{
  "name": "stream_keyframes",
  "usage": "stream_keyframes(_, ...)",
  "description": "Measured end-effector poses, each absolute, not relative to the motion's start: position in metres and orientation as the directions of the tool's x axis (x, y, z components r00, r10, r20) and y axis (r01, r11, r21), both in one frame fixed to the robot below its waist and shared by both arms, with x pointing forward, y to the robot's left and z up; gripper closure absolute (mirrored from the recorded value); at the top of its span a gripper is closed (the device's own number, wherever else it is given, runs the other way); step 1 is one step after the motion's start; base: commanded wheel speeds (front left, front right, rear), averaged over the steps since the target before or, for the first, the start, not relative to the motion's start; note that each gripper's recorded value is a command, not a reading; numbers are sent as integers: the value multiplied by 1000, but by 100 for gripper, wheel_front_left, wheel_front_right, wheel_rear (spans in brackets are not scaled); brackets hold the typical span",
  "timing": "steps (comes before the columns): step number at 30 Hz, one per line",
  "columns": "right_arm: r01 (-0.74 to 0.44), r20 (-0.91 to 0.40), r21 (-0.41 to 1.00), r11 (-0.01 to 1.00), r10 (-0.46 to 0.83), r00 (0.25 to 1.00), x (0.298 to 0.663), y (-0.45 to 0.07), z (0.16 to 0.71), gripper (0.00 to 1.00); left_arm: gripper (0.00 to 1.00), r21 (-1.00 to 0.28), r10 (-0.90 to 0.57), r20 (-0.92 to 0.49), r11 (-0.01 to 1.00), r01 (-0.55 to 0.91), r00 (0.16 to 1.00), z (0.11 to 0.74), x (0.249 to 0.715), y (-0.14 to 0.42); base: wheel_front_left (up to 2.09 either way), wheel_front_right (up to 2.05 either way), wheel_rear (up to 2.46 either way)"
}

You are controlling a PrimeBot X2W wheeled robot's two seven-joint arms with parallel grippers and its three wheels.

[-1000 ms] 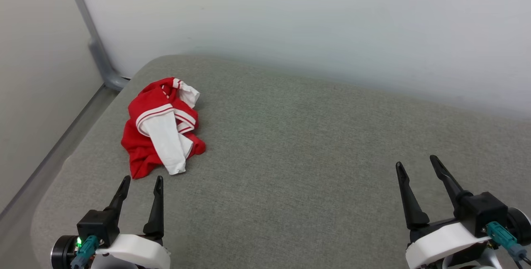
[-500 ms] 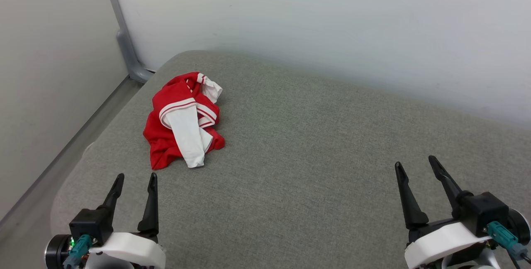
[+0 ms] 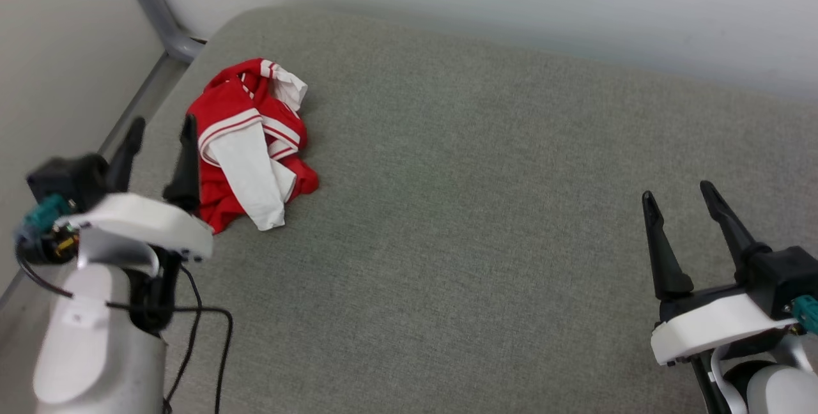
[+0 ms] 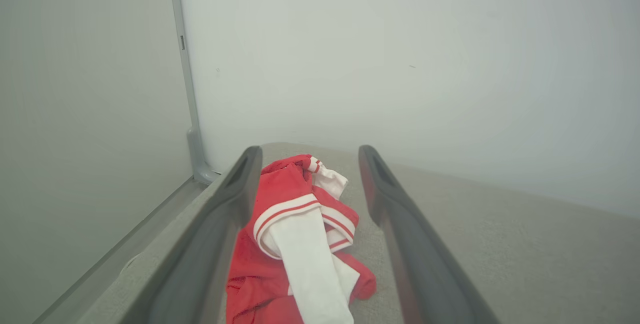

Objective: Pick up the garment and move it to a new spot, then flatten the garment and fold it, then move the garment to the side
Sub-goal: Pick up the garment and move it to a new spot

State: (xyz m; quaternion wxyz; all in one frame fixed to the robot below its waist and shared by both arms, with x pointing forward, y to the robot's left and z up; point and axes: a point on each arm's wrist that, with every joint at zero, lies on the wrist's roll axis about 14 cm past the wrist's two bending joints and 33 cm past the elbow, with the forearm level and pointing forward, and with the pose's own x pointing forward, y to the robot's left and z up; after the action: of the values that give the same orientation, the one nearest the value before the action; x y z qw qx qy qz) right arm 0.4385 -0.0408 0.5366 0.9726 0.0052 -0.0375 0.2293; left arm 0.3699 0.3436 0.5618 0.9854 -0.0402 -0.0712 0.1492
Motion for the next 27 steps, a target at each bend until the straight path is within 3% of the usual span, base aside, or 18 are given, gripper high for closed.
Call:
stream_keyframes(5, -433, 48, -6, 902, 433, 900, 459, -48, 522, 0, 0, -74, 296, 17, 953, -294, 955, 568, 417, 371, 0, 0, 0)
stream_keyframes(14, -389, -10, 1, 921, 389, 921, 490, -65, 486, 0, 0, -63, 237, -393, 957, -283, 888, 515, 481, 391, 0, 0, 0)
stream_keyframes(22, -353, -65, -13, 936, 351, 934, 505, -82, 453, 0, 0, -95, 153, -718, 945, -314, 679, 425, 486, 385, 0, 0, 0)
stream_keyframes(27, -336, -98, -22, 942, 332, 938, 510, -91, 438, 0, 0, -102, 115, -842, 925, -366, 527, 373, 468, 380, 0, 0, 0)
